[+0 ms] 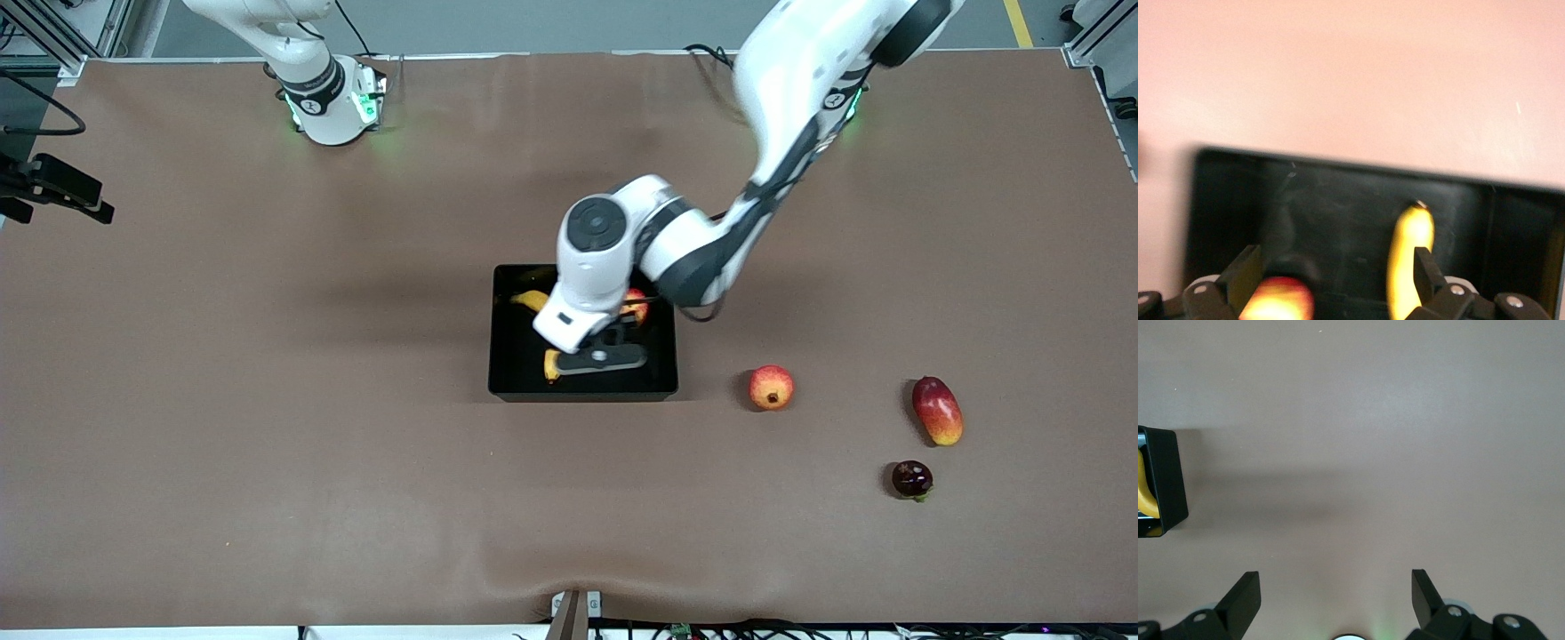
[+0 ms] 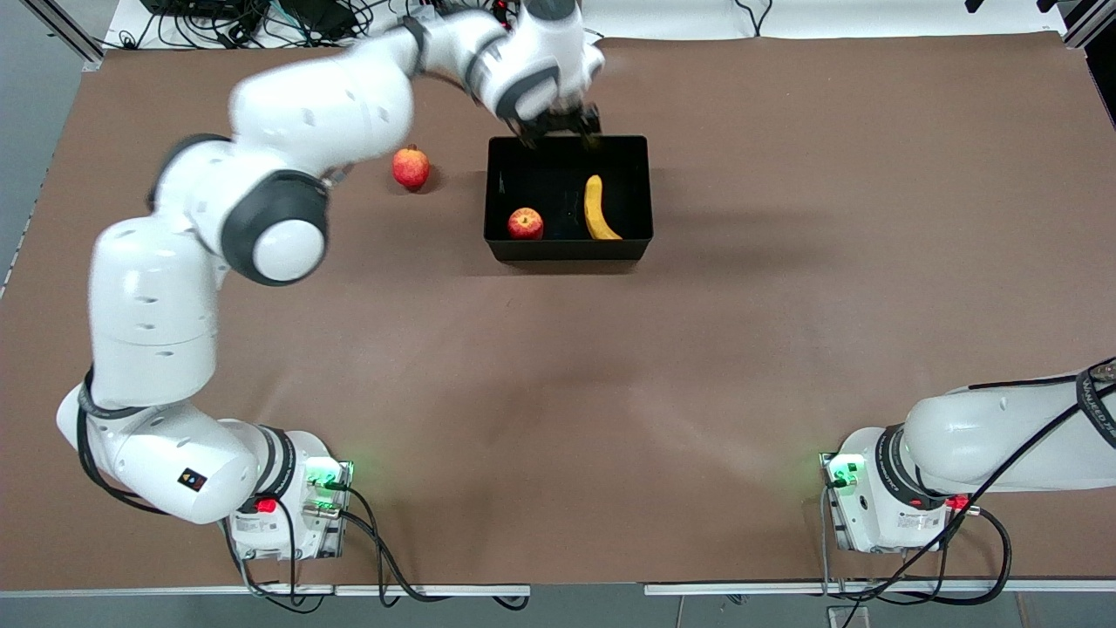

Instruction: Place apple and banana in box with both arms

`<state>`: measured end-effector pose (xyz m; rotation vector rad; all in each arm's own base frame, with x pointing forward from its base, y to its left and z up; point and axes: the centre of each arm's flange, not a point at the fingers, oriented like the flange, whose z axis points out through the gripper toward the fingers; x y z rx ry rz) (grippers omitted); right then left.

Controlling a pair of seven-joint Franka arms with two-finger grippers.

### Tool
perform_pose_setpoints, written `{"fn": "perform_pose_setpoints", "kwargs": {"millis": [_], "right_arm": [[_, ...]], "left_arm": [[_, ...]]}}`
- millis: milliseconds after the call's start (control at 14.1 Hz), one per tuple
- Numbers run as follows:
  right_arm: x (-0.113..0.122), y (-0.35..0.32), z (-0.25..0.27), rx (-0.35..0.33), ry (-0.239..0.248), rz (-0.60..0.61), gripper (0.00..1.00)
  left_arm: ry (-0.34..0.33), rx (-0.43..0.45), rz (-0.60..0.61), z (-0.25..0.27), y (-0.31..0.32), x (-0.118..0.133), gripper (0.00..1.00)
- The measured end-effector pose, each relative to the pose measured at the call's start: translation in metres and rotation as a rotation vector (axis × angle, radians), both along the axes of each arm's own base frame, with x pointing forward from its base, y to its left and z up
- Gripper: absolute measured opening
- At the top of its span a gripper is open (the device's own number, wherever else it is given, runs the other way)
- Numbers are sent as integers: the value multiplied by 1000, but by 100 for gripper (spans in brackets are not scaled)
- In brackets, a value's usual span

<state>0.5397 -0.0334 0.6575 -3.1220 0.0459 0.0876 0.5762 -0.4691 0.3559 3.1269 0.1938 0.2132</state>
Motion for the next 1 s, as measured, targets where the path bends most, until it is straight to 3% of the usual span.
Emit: {"fn": "perform_pose_setpoints", "kwargs": {"millis": [285, 569, 783, 996], "right_arm": [[0, -3, 0, -1, 0, -6, 100], [0, -8, 0, -2, -5, -16, 100], [0, -10, 0, -2, -6, -18, 100], [0, -10, 0, -2, -5, -18, 100]], "left_arm": [[-35, 79, -37, 110, 109, 39, 100], [-34, 130, -89, 153, 228, 76, 100], [-47, 142, -80, 174, 273, 84, 100], [-15, 115, -104, 197, 311, 79, 100]]}}
